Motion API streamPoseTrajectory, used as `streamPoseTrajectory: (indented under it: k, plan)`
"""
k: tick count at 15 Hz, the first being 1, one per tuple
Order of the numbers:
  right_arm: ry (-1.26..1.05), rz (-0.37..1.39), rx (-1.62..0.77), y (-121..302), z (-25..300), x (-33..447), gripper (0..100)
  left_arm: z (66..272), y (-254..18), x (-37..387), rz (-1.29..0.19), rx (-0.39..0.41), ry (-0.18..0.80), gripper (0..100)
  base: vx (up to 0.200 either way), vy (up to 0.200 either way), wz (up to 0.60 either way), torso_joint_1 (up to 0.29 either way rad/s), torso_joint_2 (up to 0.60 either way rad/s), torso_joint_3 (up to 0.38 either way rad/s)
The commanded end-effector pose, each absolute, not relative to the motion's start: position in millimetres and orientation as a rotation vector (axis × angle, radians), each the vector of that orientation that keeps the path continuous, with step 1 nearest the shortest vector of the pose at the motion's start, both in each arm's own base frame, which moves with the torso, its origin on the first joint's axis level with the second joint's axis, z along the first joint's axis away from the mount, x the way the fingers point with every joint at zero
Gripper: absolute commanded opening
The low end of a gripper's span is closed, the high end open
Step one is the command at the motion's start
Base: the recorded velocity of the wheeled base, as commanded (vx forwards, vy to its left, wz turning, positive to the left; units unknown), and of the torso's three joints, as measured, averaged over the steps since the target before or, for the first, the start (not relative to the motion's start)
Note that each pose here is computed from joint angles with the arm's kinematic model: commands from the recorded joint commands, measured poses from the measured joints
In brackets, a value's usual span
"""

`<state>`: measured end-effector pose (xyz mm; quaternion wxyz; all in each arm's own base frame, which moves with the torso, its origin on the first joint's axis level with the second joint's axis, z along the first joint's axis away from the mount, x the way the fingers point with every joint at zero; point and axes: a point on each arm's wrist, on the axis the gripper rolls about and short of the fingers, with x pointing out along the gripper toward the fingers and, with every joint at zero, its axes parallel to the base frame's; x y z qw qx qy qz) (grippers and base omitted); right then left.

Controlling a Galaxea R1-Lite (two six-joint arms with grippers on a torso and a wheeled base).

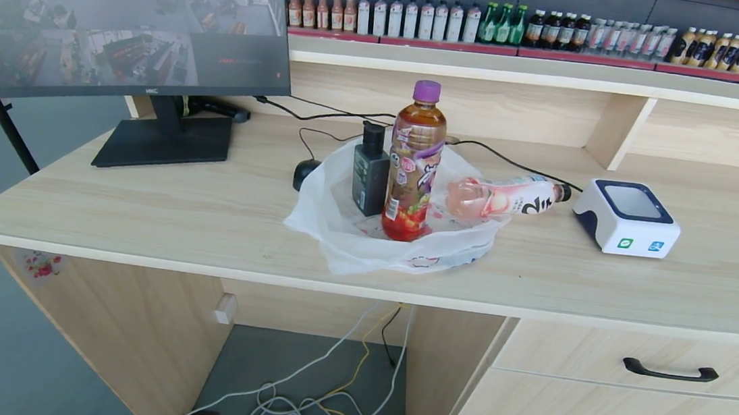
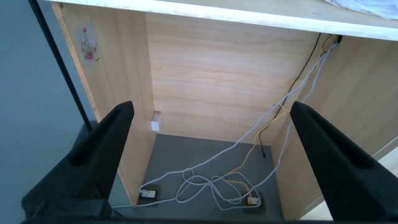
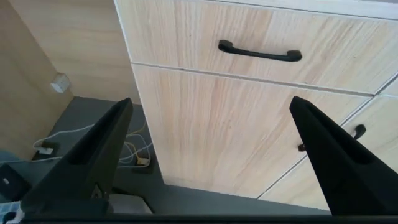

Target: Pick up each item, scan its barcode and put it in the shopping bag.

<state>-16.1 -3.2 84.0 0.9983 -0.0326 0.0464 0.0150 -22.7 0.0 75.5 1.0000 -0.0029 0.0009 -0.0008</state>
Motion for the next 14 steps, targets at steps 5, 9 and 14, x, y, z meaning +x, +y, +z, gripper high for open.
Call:
streamPoseTrajectory:
  k: [5,9,14]
  plan:
    - [0.067,0.006,-0.057,-2.7,83.7,-17.0,100,75.5,0.0,-22.7,-0.002,-0.008,0.002,100,0.0,0.0,0.0,0.0,0.0,0.0]
    - [0.049,-0.056,-0.05,-2.4,82.9,-19.4,100,75.5,0.0,-22.7,-0.002,-0.008,0.002,100,0.0,0.0,0.0,0.0,0.0,0.0]
    - [-0.018,-0.039,-0.029,-1.2,81.6,-24.5,100,75.5,0.0,-22.7,-0.002,-0.008,0.002,100,0.0,0.0,0.0,0.0,0.0,0.0]
